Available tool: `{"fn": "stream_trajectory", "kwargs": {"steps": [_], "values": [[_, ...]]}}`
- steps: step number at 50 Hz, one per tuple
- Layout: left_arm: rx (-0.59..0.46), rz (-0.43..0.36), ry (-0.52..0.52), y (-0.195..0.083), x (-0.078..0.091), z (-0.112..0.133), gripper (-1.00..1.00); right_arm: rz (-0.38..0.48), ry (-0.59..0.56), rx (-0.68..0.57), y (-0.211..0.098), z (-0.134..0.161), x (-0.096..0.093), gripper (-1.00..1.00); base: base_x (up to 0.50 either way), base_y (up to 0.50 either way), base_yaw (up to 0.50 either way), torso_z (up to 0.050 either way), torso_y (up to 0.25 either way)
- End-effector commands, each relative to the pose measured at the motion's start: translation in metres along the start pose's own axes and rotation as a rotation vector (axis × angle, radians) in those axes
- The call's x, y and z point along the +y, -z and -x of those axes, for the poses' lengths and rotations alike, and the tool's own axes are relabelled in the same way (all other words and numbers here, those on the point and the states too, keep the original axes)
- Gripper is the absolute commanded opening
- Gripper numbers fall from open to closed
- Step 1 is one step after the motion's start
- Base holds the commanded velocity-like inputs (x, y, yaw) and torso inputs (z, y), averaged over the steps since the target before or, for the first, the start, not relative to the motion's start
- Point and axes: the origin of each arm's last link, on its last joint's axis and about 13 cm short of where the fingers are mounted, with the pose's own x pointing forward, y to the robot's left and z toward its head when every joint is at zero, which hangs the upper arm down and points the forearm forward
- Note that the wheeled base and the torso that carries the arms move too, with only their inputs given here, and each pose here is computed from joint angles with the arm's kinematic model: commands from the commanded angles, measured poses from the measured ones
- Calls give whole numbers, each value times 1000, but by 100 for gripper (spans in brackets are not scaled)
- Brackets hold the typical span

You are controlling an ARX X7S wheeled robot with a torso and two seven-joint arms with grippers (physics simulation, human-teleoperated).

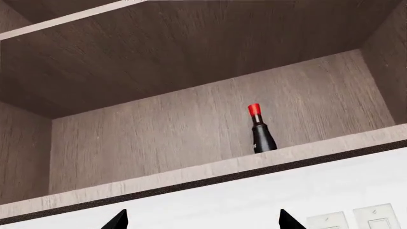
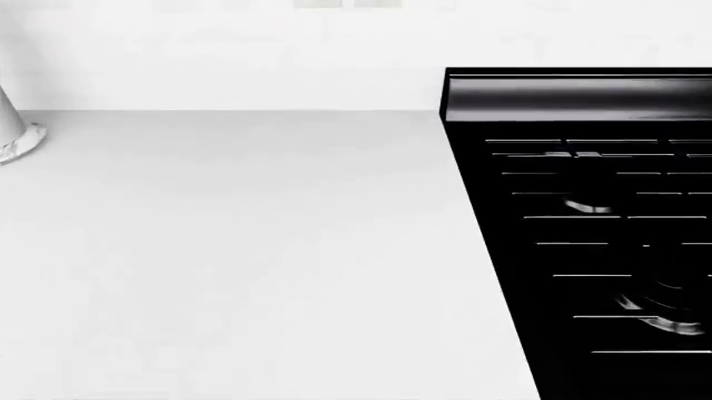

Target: Pick and place the shaker into the drawer. Then close the cabinet.

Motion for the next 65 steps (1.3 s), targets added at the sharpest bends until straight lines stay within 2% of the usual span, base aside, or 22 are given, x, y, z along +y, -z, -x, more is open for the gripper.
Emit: {"fn": "stream_trajectory", "kwargs": {"steps": [1,5,9,13,18,21,24,25,29,36,40,45,50,57,65], "values": [[-1,2,2,-1,-1,2,100,-12,70,-68,-16,7,-6,100,0,0,0,0,0],[7,7,-3,1,-1,4,100,35,79,-184,-47,16,-4,100,0,0,0,0,0],[18,27,-16,7,-2,11,100,121,65,-305,-81,24,9,100,0,0,0,0,0],[37,47,-26,15,-2,22,100,161,57,-394,-108,26,20,100,0,0,0,0,0],[64,64,-41,25,0,39,100,217,51,-422,-126,21,36,100,0,0,0,0,0],[79,70,-51,30,2,48,100,277,47,-394,-129,13,45,100,0,0,2,0,3],[93,77,-68,34,5,57,100,346,-53,-364,-127,-1,56,100,0,0,3,0,0],[99,81,-75,35,6,61,100,336,-134,-358,-125,-7,61,100,0,0,3,0,0],[121,94,-95,42,8,75,100,319,-304,-338,-116,-31,78,100,0,0,3,0,0],[182,117,-146,60,11,107,100,405,-494,-253,-98,-77,122,100,0,0,1,0,0],[216,126,-171,69,14,126,100,416,-537,-236,-96,-99,144,100,0,0,4,0,0],[257,143,-193,79,14,151,100,467,-550,-207,-96,-126,169,100,4,0,5,0,0],[292,160,-200,85,12,172,100,479,-563,-164,-88,-154,190,100,6,0,5,0,0],[329,173,-220,89,13,193,100,482,-576,-92,-63,-162,204,100,4,0,2,0,0],[357,178,-246,87,15,214,100,488,-577,-37,-46,-164,209,100,0,0,0,0,0]]}}
